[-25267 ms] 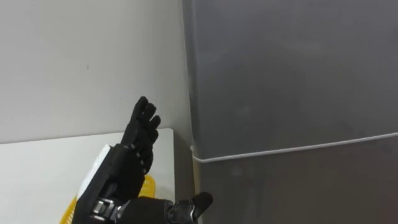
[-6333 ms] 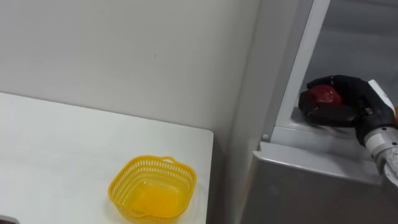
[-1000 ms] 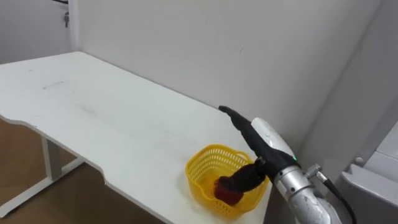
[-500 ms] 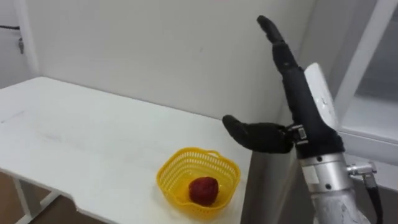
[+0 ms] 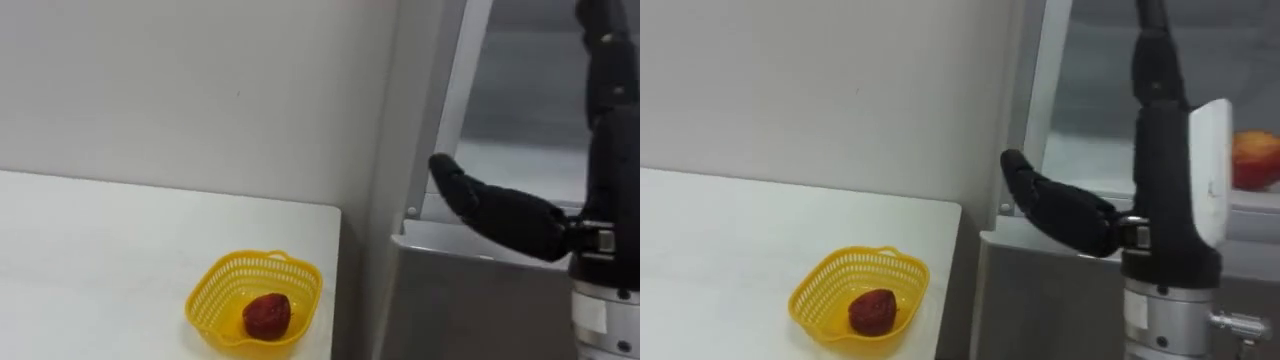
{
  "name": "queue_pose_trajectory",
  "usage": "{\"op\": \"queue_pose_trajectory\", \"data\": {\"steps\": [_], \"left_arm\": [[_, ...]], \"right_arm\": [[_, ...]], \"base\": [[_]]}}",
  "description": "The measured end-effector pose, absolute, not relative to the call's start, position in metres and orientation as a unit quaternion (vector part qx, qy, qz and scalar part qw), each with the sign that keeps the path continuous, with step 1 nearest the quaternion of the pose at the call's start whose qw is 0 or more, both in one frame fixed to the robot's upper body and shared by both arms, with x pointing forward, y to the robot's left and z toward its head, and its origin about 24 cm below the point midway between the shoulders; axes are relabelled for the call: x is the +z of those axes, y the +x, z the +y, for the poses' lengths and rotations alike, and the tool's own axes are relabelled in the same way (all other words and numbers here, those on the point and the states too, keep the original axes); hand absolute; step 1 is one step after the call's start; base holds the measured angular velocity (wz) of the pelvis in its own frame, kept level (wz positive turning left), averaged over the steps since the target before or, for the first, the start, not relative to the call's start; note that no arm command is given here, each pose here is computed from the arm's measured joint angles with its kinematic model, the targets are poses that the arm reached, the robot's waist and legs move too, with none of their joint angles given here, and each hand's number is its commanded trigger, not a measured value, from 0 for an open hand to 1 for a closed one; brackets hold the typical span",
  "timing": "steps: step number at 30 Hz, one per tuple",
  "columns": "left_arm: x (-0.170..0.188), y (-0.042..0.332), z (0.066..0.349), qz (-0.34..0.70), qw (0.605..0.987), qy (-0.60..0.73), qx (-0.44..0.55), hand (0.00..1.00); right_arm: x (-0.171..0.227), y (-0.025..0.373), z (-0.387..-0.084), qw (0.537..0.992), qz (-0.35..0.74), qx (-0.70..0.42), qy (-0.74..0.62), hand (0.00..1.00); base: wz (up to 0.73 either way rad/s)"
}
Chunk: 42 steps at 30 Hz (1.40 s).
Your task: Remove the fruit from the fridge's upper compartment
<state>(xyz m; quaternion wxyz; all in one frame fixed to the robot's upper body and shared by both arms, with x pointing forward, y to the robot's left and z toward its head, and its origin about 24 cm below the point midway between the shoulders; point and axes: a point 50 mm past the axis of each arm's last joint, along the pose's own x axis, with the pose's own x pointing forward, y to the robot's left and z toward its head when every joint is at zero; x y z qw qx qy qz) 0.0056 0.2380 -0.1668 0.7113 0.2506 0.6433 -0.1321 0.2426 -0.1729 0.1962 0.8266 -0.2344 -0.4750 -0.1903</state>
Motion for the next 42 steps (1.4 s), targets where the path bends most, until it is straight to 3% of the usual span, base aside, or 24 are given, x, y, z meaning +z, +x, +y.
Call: {"op": "queue_pose_trajectory", "data": {"steps": [12, 27, 36, 42], "left_arm": [[-0.167, 0.010, 0.235, 0.637, 0.718, 0.249, -0.132, 0.00], [-0.166, 0.006, 0.239, 0.641, 0.721, 0.236, -0.114, 0.00], [-0.163, 0.004, 0.251, 0.650, 0.714, 0.234, -0.113, 0.00], [-0.162, 0.002, 0.254, 0.657, 0.709, 0.234, -0.107, 0.00]], "right_arm": [[0.200, 0.239, -0.199, 0.814, -0.475, -0.257, -0.215, 0.00], [0.177, 0.259, -0.249, 0.863, -0.354, -0.301, -0.199, 0.00], [0.171, 0.283, -0.286, 0.869, -0.280, -0.333, -0.235, 0.00], [0.167, 0.287, -0.296, 0.882, -0.248, -0.331, -0.226, 0.00]], "base": [[-0.05], [0.00], [0.01], [0.02]]}}
